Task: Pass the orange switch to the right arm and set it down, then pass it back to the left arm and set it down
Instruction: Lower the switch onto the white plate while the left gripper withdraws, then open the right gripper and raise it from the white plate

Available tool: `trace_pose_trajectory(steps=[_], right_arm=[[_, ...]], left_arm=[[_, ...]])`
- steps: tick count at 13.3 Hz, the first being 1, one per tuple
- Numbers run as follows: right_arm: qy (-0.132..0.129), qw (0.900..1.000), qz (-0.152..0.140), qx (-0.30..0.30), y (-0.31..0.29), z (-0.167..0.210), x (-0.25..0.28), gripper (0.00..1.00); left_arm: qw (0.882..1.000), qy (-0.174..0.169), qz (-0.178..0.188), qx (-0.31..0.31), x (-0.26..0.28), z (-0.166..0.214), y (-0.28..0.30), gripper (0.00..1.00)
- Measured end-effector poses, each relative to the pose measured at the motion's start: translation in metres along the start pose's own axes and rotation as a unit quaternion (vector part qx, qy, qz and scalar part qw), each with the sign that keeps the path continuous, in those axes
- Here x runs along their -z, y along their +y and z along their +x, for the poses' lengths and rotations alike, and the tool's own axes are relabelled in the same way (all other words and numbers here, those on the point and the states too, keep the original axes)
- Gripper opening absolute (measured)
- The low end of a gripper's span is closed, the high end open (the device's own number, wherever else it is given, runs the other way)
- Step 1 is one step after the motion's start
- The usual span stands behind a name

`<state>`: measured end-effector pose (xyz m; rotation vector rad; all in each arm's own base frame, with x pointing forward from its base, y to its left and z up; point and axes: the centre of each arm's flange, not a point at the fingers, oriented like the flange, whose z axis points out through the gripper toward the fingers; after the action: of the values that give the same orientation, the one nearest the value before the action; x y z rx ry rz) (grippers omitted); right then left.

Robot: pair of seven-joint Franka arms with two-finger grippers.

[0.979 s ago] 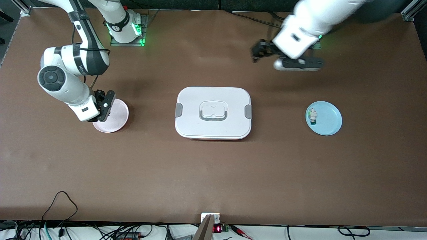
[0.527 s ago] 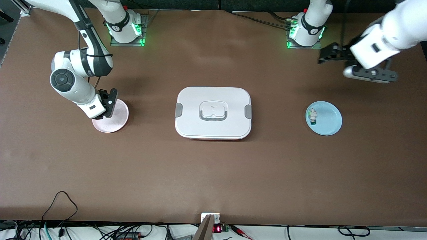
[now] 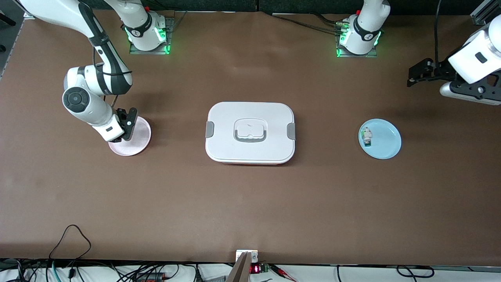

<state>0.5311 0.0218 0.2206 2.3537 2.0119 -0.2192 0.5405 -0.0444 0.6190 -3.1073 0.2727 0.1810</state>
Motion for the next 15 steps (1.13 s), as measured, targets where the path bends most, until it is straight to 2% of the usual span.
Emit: trace_pose_trajectory(steps=[2, 7, 8, 11, 13, 15], right_arm=[[0.004, 1.000, 0.003, 0.001, 0.000, 0.002, -0.014, 0.35], [0.012, 1.000, 0.008, -0.004, 0.000, -0.002, -0.039, 0.36], [0.012, 1.000, 0.007, -0.005, 0.000, -0.003, -0.039, 0.41], [0.013, 1.000, 0.001, -0.012, 0.004, -0.009, -0.032, 0.74], [0.014, 0.999, -0.016, -0.026, 0.013, -0.012, -0.013, 0.97], [0.011, 0.998, -0.029, -0.055, 0.026, -0.016, 0.017, 1.00]], left_arm=[[0.999, 0.001, 0.029, -0.012, 0.003, 0.001, 0.011, 1.00], [1.000, -0.005, 0.016, 0.022, -0.004, 0.006, 0.009, 1.00], [1.000, -0.005, 0.001, 0.028, -0.006, 0.006, 0.006, 1.00], [0.999, -0.006, -0.022, 0.044, -0.008, 0.006, -0.009, 1.00], [0.998, -0.008, -0.024, 0.050, -0.010, 0.007, -0.015, 1.00], [0.998, -0.009, -0.024, 0.050, -0.012, 0.008, -0.016, 1.00]])
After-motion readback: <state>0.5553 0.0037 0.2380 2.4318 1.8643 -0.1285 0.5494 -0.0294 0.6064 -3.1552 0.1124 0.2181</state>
